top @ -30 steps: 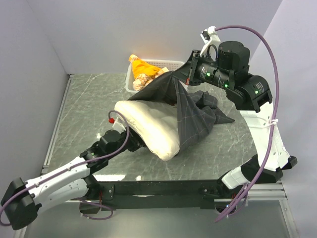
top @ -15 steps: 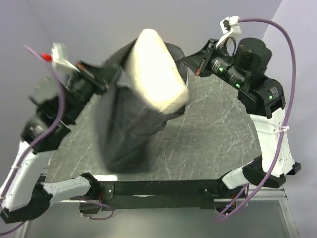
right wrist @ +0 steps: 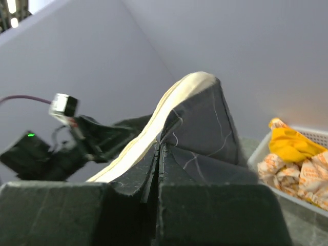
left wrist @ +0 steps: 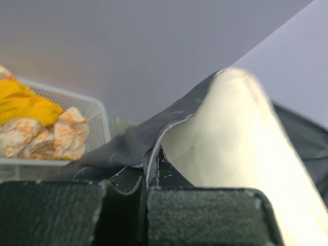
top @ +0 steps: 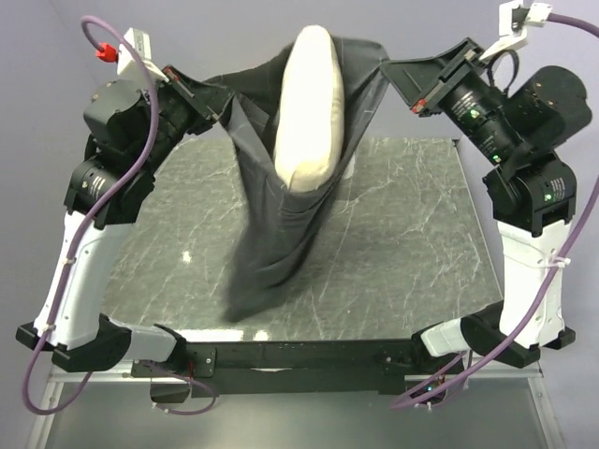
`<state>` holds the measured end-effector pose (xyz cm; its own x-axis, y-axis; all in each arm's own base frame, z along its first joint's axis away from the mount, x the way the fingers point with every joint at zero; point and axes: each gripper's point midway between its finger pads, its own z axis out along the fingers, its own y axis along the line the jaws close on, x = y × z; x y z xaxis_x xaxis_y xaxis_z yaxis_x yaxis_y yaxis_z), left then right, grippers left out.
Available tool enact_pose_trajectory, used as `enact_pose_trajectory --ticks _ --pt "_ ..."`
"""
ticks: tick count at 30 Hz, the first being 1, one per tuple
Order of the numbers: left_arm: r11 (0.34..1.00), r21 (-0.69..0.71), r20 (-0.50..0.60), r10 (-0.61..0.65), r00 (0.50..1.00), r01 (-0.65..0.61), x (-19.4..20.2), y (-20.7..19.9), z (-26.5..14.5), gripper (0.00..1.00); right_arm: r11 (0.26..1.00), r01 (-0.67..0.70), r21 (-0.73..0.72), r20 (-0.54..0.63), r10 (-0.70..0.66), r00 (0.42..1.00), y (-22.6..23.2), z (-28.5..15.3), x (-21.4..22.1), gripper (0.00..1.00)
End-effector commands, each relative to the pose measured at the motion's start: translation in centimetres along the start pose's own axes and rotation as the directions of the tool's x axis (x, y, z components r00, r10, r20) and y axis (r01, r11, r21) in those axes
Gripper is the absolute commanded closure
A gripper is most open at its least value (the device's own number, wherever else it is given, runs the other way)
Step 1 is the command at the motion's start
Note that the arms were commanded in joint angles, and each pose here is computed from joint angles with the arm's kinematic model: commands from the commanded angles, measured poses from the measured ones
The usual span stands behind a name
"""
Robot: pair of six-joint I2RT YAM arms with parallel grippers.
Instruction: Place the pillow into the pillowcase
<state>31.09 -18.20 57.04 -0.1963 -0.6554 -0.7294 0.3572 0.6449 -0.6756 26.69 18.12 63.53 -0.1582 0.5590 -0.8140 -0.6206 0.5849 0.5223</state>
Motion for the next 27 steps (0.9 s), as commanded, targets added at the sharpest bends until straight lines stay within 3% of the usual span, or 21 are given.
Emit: enact_pose_trajectory --ticks 1,5,10,13,18,21,23,24,27 --pt "0.997 0.077 0.137 -0.012 0.991 0.001 -5.0 -1.0 -2.1 0.99 0.99 0.055 -0.13 0.21 -0.027 0.977 4.6 -2.8 -6.1 1.0" --pt "0.996 0.094 0.203 -0.02 0.979 0.001 -8.8 -0.7 -3.2 0.99 0.993 0.048 -0.106 0.184 -0.028 0.982 3.4 -2.3 -5.1 1.0" --pt "0.974 0.216 0.167 -0.105 0.98 0.068 -10.6 -2.3 -2.7 0.99 0.998 0.041 -0.043 0.193 -0.032 0.981 1.4 -1.9 -4.8 1.0" --pt "0.943 0.3 0.019 -0.158 0.987 0.145 -8.1 -2.8 -0.1 0.99 1.0 0.009 -0.024 0.207 -0.004 0.978 0.2 -1.2 -5.5 1.0" --pt "0.967 0.193 -0.089 -0.152 0.984 0.167 -3.8 1.4 4.3 0.99 0.976 -0.076 -0.204 0.136 0.105 0.985 3.6 0.2 -5.2 1.0" --pt "0.975 0.152 -0.137 -0.144 0.98 0.165 -1.4 2.9 6.0 0.99 0.991 -0.022 -0.129 0.236 0.052 0.97 2.4 -0.9 -8.2 1.0" --pt "0.977 0.147 -0.163 -0.133 0.978 0.157 -0.7 2.9 6.1 0.99 0.986 -0.092 -0.14 0.287 0.129 0.949 0.4 -2.3 -10.9 1.0" --pt "0.978 0.152 -0.159 -0.121 0.98 0.145 -1.0 2.6 5.8 0.99 0.963 -0.141 -0.23 0.265 0.201 0.943 1.0 -2.6 -11.1 1.0" --pt "0.968 0.201 -0.049 -0.142 0.989 0.149 -6.7 1.4 3.4 0.99 0.962 -0.131 -0.239 0.226 0.186 0.956 1.2 -1.4 -10.1 1.0"
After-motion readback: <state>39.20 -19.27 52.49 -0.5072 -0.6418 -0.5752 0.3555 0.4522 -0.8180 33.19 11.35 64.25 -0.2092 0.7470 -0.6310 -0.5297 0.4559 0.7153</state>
